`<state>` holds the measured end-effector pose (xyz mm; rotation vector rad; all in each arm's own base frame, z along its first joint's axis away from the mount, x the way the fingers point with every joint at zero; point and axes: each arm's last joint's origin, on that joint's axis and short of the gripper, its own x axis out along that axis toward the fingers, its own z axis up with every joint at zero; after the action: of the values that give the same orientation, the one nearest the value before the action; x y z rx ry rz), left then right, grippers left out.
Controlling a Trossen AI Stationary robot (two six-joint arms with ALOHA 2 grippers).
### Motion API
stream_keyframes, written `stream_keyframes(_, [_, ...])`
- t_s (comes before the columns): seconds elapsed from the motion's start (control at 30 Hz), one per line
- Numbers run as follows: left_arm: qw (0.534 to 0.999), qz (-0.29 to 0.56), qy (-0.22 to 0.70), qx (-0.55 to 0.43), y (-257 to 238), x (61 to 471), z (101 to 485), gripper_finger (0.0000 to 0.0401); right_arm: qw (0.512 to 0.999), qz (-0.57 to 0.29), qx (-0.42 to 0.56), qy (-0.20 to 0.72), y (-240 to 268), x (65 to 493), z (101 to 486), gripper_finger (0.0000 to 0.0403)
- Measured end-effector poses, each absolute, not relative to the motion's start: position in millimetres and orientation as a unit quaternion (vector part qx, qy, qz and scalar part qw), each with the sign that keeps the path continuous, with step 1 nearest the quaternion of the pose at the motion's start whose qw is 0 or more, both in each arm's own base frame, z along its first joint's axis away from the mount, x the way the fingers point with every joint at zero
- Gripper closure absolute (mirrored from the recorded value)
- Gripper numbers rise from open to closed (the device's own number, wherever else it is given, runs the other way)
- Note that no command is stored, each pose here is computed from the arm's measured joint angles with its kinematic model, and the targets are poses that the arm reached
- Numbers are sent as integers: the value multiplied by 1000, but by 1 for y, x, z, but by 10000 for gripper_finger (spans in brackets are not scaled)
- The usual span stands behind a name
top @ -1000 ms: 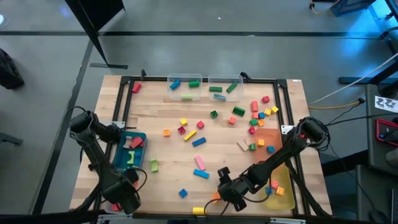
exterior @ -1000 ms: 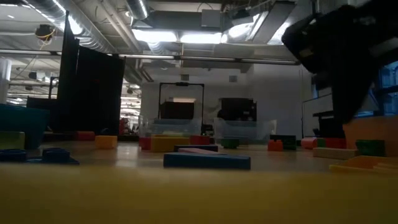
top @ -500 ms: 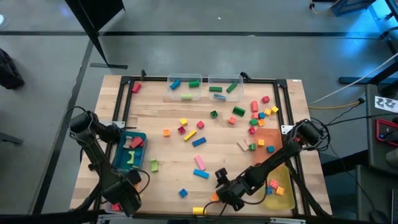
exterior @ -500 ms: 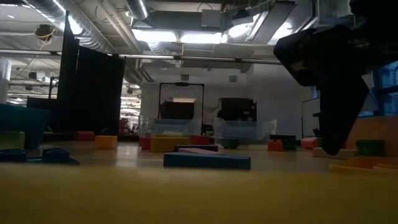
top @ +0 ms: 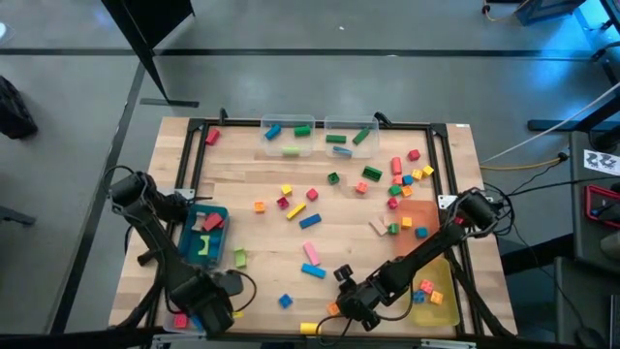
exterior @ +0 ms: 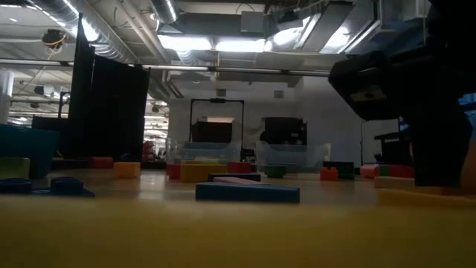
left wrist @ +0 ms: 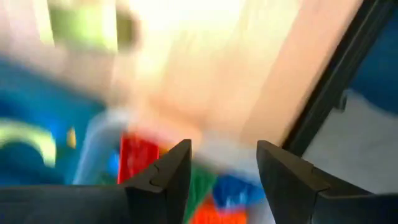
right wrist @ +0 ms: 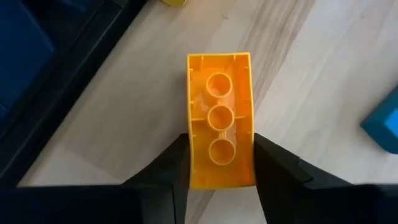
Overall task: Sort blocks by size
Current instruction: Put the yellow game piece into the bottom left transparent bin
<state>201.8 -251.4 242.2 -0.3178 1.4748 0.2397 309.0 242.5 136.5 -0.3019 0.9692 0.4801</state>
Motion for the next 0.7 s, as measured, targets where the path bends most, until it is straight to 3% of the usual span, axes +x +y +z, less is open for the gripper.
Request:
stream_keyframes(0.33, [840,107,517,-124,-232,253,248,235,831,155,-222,486,222,334,169,261])
stream_keyframes(0.47, [857,131,478,-139,-218,272,251,235,830,119,-271,472,216,345,189,248])
stream_keyframes(0.7, [880,115,441,-134,-195,301,256,235,827,34,-371,421,214,356,217,260])
